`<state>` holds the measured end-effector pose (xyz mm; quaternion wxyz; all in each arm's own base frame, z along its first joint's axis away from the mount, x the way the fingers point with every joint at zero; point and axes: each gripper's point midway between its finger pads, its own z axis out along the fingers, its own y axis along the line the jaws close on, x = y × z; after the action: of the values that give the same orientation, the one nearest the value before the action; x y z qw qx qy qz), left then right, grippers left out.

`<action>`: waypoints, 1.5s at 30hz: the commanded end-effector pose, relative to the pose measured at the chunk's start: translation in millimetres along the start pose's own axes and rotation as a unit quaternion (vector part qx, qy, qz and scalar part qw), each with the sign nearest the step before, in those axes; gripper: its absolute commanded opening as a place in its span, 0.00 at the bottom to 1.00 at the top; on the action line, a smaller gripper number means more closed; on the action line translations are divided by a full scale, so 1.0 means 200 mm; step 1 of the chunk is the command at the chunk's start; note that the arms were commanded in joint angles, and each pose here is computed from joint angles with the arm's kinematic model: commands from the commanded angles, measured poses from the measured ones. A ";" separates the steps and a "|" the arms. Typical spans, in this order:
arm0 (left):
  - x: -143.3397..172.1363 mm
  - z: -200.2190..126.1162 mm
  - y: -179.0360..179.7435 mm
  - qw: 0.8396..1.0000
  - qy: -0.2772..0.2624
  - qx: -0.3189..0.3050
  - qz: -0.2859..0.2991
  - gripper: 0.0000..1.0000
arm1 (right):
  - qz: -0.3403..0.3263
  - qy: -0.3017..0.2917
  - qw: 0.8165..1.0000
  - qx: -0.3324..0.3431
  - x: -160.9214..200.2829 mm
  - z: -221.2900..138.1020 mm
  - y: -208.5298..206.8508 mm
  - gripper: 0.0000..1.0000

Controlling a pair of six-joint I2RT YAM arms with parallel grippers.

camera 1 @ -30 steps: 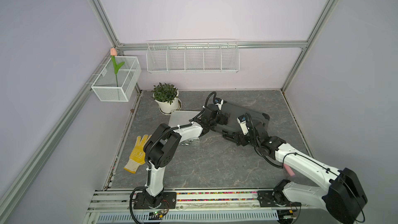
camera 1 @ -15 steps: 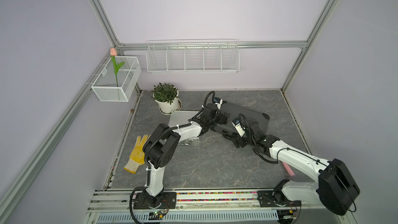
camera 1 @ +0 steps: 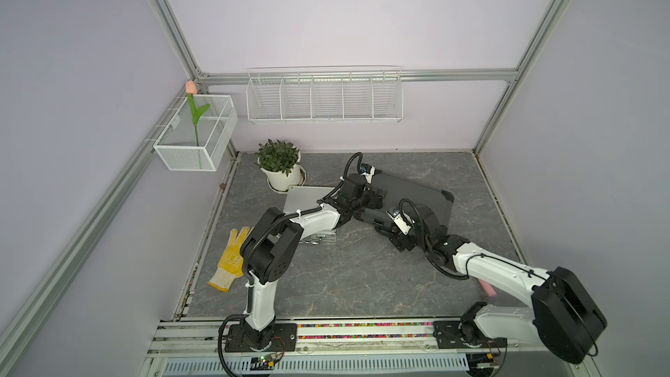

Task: Close the poker set cases
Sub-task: Fasten the fastener on the poker set case.

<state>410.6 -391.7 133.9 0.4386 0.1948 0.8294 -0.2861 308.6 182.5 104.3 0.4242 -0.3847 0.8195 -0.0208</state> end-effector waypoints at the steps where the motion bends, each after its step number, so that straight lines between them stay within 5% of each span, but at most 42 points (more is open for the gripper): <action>1: 0.50 -0.02 0.28 0.983 0.153 -0.091 -0.036 0.82 | -0.029 -0.026 0.999 0.010 -0.03 -0.03 -0.01 0.99; 29: 0.52 -0.03 0.29 0.983 0.155 -0.094 -0.036 0.82 | -0.090 -0.059 0.993 0.038 -0.02 -0.03 -0.03 1.00; 38: 0.53 -0.05 0.29 0.983 0.153 -0.096 -0.035 0.82 | 0.048 0.028 0.998 -0.017 0.10 -0.03 -0.02 1.00; 45: 0.50 -0.05 0.29 0.983 0.151 -0.096 -0.032 0.82 | 0.193 0.017 0.981 0.004 0.09 -0.22 -0.18 0.99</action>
<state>405.7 -386.2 134.4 0.4378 0.1908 0.8309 -0.2856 302.8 141.0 119.8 0.4157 -0.2792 0.8654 0.0147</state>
